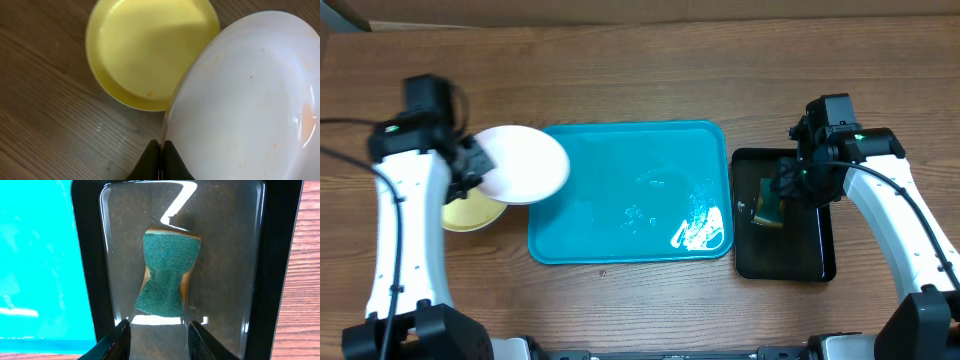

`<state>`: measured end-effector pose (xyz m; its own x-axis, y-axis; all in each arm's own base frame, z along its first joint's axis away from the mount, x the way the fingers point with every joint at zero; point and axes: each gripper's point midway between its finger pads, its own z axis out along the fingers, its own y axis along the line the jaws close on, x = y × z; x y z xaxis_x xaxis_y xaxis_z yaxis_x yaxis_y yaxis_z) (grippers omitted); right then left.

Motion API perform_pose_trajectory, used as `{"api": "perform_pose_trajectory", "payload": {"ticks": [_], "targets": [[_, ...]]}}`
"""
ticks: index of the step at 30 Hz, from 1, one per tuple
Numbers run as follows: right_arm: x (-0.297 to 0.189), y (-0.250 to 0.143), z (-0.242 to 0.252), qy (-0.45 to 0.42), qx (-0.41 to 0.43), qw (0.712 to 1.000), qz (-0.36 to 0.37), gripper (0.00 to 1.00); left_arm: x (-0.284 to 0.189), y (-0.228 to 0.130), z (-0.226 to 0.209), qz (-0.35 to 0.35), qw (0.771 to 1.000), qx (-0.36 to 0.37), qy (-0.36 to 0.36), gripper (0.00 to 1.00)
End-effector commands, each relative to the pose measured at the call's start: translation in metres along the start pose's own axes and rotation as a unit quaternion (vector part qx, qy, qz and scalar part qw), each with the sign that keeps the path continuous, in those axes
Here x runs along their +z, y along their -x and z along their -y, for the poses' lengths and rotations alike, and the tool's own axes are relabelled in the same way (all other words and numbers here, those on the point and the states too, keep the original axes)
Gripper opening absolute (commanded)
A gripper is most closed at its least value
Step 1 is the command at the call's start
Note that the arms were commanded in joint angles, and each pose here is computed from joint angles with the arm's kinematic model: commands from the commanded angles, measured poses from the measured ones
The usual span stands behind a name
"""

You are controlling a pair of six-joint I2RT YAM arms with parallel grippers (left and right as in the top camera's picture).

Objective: Clean dirty plates on tray and stack at the side
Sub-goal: 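Lower the pink-white plate onto the yellow plate and release it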

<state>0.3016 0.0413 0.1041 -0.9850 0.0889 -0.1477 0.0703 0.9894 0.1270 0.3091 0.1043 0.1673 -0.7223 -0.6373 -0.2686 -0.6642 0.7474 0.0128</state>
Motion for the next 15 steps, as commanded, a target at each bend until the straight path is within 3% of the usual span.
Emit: {"api": "perform_pose_trajectory", "payload": {"ticks": [1,9,15], "targets": [[-0.009,0.007,-0.003,0.008,0.000,1.000,0.019,0.39,-0.009,0.021,-0.027,0.023,0.998,-0.057,-0.012,0.04],[-0.009,0.007,-0.003,0.008,0.000,1.000,0.019,0.39,0.007,0.050,-0.084,0.048,0.986,-0.162,0.012,0.04],[-0.009,0.007,-0.003,0.008,0.000,1.000,0.018,0.39,0.026,0.053,-0.092,0.033,0.985,-0.169,0.029,0.04]]}}
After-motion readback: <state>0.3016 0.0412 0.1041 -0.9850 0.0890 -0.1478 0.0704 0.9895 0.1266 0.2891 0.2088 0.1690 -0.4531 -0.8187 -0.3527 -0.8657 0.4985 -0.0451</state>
